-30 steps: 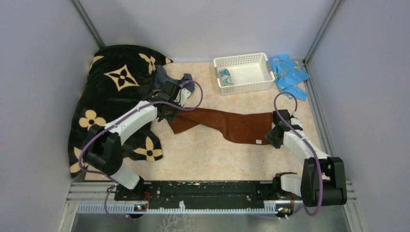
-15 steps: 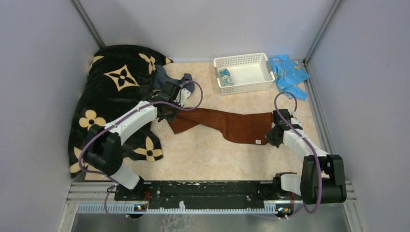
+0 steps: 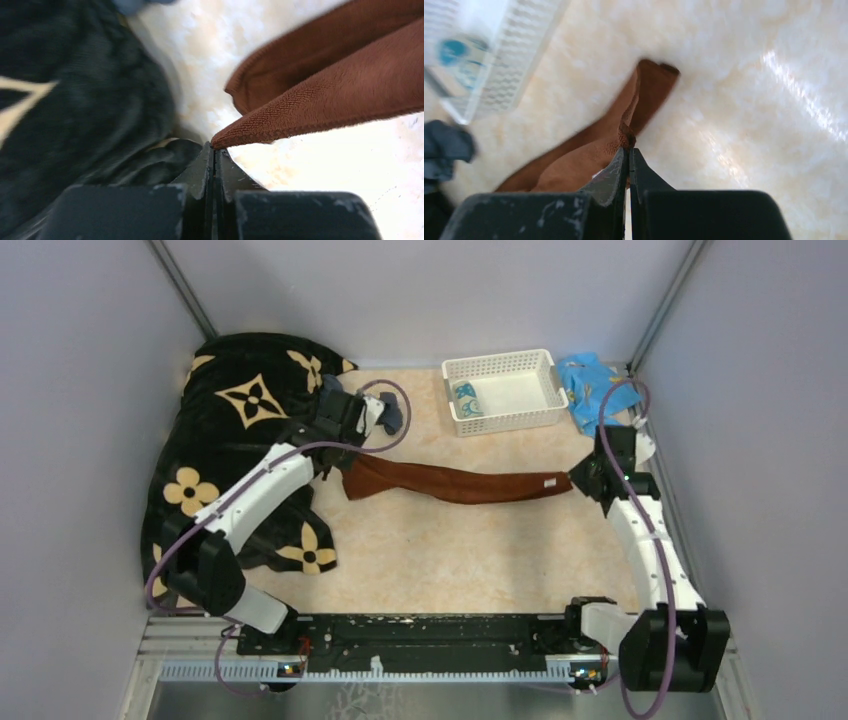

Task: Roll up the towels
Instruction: Flatten out the towel at the center of the board.

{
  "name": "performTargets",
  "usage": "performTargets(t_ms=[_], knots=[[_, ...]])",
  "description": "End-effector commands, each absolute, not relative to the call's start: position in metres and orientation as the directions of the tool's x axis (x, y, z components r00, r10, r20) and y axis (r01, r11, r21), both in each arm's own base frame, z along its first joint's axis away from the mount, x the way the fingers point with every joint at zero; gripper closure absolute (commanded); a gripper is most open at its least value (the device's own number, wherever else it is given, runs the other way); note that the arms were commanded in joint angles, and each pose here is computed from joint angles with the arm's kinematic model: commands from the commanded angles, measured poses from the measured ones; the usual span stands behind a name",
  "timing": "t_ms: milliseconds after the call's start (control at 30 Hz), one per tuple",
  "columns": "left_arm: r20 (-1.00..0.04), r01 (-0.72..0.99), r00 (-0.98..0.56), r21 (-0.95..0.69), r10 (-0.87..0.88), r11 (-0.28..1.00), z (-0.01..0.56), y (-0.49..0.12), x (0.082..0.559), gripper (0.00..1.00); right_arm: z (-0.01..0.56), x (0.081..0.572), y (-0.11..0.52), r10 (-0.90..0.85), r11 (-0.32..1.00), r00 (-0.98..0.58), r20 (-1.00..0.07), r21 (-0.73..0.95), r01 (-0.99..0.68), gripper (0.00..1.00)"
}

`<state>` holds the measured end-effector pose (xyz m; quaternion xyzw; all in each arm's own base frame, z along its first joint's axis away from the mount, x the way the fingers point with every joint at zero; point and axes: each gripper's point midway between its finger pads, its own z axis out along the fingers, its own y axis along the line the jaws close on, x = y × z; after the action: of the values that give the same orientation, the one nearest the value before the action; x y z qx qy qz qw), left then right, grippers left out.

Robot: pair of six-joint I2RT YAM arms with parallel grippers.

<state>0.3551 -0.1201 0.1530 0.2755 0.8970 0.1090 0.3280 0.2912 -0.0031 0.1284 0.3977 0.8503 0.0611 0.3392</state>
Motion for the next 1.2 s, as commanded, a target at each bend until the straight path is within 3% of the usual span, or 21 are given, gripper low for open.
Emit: performTargets(t_ms=[0,300,467,600,867,1167], knots=[[-0.690,0.249,-0.531,0.428,0.493,0.868,0.243,-0.105,0.365,1.00,0.228,0.303,-0.028,0.651,0.711,-0.295,-0.699,0.426,0.559,1.00],[-0.914,0.126,-0.220,0.319,0.340,0.939,0.370,-0.078,0.313,1.00,0.362,0.246,-0.053,0.549,0.734,0.003,-0.836,0.484,0.476,1.00],[-0.964,0.198,-0.095,0.226,0.248,0.954,0.404,-0.074,0.267,1.00,0.398,0.196,-0.052,0.517,0.751,0.108,-0.849,0.511,0.419,1.00],[-0.973,0.239,-0.083,0.190,0.215,0.952,0.407,-0.072,0.244,1.00,0.409,0.174,-0.052,0.507,0.757,0.138,-0.851,0.516,0.400,1.00],[-0.919,0.300,-0.277,0.195,0.281,0.934,0.333,-0.096,0.272,1.00,0.370,0.211,-0.051,0.525,0.754,0.037,-0.851,0.484,0.445,1.00],[-0.691,0.285,-0.594,0.297,0.412,0.911,0.173,-0.121,0.366,1.00,0.233,0.331,-0.064,0.590,0.676,-0.123,-0.798,0.404,0.616,1.00]])
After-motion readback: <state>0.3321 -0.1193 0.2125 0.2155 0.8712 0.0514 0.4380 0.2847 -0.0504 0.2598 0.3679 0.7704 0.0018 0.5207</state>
